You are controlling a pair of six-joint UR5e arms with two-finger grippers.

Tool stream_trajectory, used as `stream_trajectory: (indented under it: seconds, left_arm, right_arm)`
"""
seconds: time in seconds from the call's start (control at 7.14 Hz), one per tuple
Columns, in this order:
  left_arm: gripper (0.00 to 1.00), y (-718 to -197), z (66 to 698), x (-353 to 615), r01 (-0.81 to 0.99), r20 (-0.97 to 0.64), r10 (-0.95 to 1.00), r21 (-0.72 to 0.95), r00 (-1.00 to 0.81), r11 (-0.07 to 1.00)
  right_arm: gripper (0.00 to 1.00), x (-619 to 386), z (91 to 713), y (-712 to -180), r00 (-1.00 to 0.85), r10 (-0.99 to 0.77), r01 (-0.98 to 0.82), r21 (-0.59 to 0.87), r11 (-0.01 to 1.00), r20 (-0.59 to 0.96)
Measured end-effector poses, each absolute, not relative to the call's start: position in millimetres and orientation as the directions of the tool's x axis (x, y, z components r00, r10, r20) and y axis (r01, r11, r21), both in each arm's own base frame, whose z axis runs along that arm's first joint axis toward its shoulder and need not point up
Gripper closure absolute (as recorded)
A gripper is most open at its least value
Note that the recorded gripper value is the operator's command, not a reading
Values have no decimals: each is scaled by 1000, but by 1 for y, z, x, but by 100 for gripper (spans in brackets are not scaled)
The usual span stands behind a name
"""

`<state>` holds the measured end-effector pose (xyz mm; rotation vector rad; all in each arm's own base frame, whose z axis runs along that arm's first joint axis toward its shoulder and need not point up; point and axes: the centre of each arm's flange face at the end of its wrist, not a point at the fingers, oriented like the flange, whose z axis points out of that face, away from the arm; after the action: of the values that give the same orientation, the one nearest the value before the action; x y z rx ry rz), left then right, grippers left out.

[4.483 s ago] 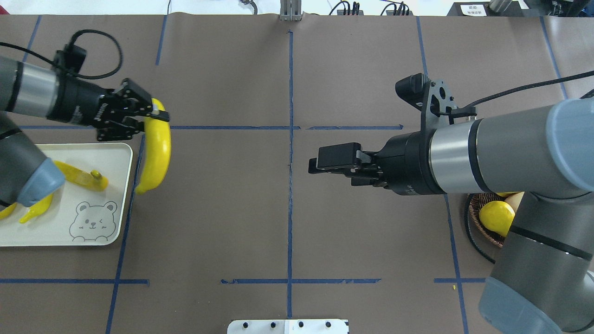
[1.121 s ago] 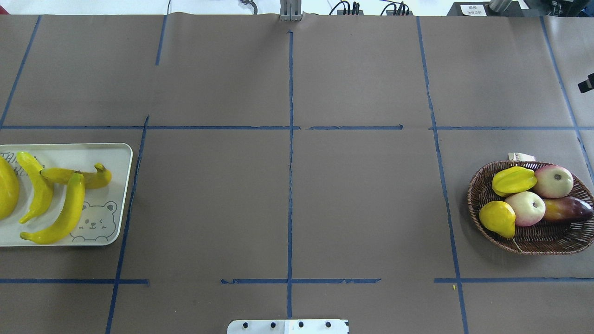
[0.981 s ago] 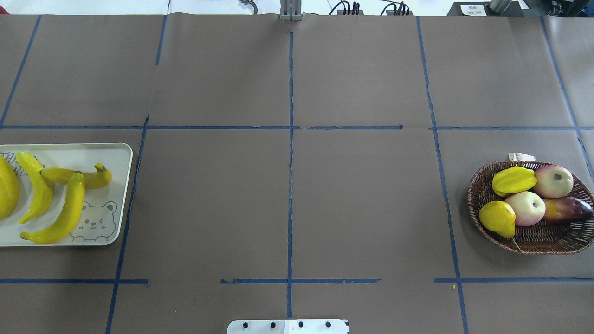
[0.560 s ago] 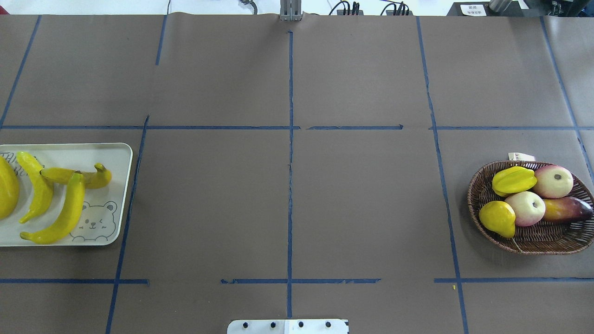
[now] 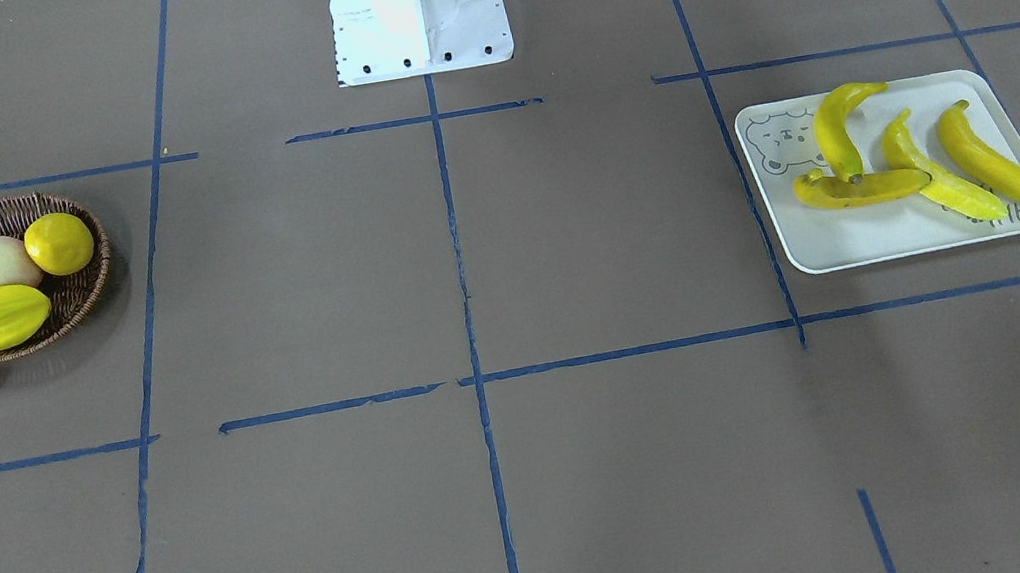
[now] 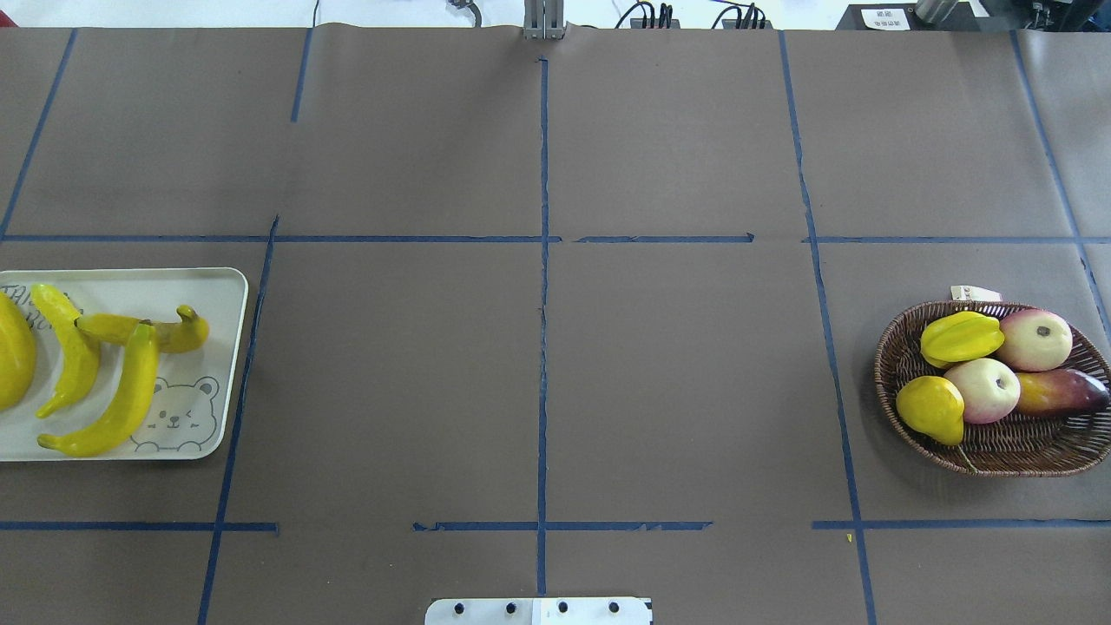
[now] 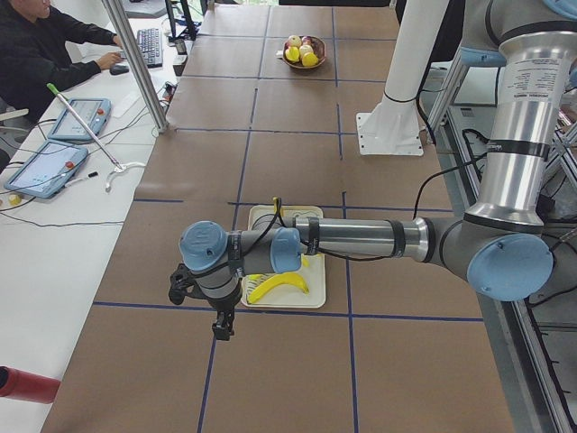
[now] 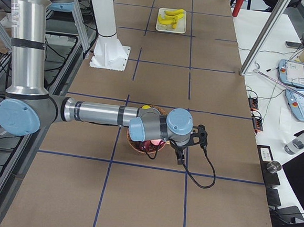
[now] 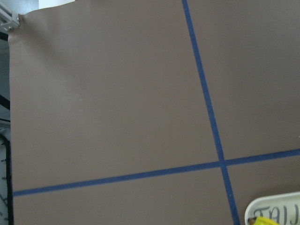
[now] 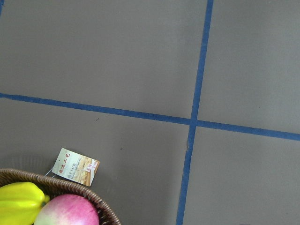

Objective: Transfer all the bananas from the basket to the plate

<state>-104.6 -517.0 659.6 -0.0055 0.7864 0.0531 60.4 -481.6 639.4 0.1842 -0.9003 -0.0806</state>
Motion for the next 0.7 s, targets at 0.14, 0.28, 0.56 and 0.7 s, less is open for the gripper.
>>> stream_trajectory:
  seconds: [0.14, 0.28, 0.56, 0.7]
  left_arm:
    - [0, -510, 655, -102, -41, -735, 36, 11, 677, 999]
    - [0, -499, 648, -99, -35, -755, 41, 24, 654, 999]
    - [0, -466, 639, -95, -13, -769, 33, 32, 639, 999]
    - [0, -458, 639, -94, -6, -770, 29, 33, 637, 999]
  right_arm:
    - [0, 60, 644, -479, 616, -133, -10, 176, 984, 776]
    - [0, 61, 650, -474, 614, -118, -13, 159, 987, 781]
    - [0, 71, 664, -458, 613, -74, -36, 121, 992, 787]
    - [0, 77, 665, -454, 610, -40, -49, 88, 995, 791]
